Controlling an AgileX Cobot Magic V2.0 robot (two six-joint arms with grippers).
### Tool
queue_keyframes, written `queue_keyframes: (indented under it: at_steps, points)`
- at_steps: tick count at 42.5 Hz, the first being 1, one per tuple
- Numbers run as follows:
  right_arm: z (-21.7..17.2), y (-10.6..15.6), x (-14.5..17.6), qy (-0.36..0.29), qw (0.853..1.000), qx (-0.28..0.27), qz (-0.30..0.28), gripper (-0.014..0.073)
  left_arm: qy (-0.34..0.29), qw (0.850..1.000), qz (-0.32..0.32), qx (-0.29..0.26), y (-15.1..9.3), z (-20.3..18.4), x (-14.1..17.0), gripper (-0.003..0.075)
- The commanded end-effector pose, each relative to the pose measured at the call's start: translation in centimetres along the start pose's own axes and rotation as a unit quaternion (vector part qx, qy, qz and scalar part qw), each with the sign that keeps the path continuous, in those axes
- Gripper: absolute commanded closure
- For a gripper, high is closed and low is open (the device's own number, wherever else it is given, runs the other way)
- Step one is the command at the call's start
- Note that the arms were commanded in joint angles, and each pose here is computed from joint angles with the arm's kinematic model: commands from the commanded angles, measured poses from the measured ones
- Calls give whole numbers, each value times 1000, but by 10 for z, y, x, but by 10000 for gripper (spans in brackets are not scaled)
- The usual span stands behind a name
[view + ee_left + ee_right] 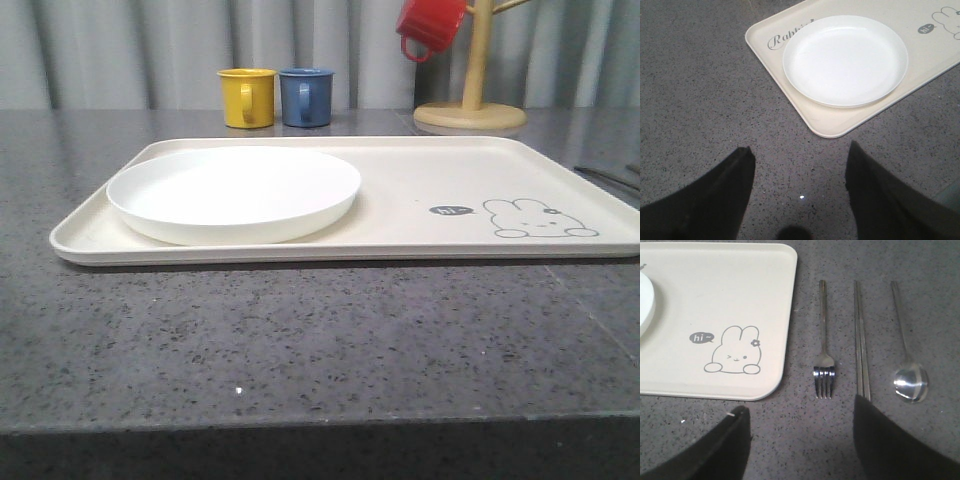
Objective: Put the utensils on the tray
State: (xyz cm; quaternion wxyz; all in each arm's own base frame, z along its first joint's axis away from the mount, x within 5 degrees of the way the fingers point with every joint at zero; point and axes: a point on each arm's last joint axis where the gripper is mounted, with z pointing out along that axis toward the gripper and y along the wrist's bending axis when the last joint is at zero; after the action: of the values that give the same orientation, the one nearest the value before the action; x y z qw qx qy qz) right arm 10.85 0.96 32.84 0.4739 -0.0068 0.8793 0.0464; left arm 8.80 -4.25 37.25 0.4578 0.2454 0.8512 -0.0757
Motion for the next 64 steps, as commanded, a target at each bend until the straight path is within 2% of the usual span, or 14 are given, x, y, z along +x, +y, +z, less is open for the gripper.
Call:
queue_keyframes:
  at_steps: [1, 15, 34, 46, 58, 61, 64]
  points:
    - [2, 1, -19, -13, 1000, 1, -7, 130, -44, 999, -2, 0, 0, -5, -11, 324]
    - [53, 0, -55, 143, 989, 7, -22, 180, -45, 999, -2, 0, 0, -5, -11, 324]
    - [141, -7, -99, 235, 971, 28, -39, 180, -45, 999, -2, 0, 0, -5, -11, 324]
    - [193, -11, -99, 312, 949, 32, -41, 180, -45, 999, -2, 0, 0, -5, -11, 324]
    - [226, -14, -90, 349, 936, 30, -32, 183, -45, 999, -2, 0, 0, -5, -11, 324]
    - [230, -14, -88, 353, 935, 30, -32, 225, -45, 999, -2, 0, 0, -5, -11, 324]
    - [230, -14, -87, 354, 934, 30, -32, 330, -45, 999, -2, 0, 0, -5, -11, 324]
